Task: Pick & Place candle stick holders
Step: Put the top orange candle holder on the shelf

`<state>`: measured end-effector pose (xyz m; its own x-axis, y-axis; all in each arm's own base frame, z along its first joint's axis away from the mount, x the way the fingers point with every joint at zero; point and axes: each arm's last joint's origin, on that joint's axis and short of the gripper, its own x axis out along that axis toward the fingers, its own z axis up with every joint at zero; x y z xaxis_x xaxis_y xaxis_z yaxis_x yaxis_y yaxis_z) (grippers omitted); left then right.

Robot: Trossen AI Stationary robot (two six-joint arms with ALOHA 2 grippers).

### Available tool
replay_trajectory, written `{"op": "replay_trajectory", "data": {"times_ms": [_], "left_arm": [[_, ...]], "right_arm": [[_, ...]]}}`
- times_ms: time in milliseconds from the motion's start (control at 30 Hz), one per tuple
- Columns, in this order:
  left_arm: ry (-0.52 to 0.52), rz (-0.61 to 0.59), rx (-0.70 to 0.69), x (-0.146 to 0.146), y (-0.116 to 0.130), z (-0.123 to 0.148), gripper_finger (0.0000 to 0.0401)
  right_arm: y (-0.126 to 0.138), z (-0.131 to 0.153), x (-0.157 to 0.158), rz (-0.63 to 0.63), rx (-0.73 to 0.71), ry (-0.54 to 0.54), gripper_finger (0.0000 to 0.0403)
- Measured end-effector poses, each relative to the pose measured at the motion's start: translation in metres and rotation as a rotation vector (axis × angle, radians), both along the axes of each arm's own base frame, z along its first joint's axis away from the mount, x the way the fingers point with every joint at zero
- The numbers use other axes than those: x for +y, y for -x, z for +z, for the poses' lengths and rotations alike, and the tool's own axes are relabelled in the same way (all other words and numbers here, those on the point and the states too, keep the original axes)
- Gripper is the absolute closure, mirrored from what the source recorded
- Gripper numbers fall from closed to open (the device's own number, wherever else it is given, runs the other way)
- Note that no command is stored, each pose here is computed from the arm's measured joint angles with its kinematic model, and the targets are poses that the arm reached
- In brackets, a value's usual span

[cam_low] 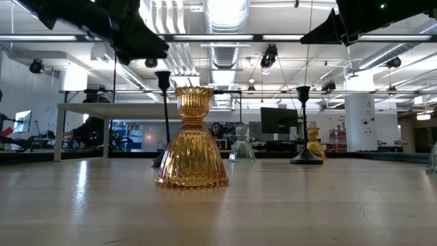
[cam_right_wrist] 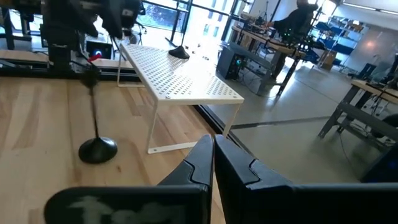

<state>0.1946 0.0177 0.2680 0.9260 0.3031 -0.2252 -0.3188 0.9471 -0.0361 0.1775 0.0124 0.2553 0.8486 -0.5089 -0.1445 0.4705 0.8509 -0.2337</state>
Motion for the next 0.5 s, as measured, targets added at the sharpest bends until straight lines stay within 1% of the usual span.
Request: {"op": "replay_trajectory", "data": {"times_ms": [133, 267, 367, 500], "left_arm": [[-0.002, -0.004, -0.020, -0.001, 0.008, 0.005, 0.0204], [-0.046, -0.002, -0.025, -0.001, 0.016, 0.010, 0.0201], [-0.085, 0.053, -0.041, 0.001, 0.022, 0.014, 0.0201], [-0.128, 0.130, -0.072, 0.003, 0.027, 0.020, 0.0201]], "right_arm": [[0.000, 0.000, 0.000, 0.000, -0.003, 0.001, 0.0394], [0.000, 0.000, 0.000, 0.001, 0.005, 0.013, 0.0394], [0.000, 0.002, 0.000, 0.005, 0.008, 0.033, 0.0394], [-0.003, 0.002, 0.000, 0.000, -0.015, 0.014, 0.0394]]}}
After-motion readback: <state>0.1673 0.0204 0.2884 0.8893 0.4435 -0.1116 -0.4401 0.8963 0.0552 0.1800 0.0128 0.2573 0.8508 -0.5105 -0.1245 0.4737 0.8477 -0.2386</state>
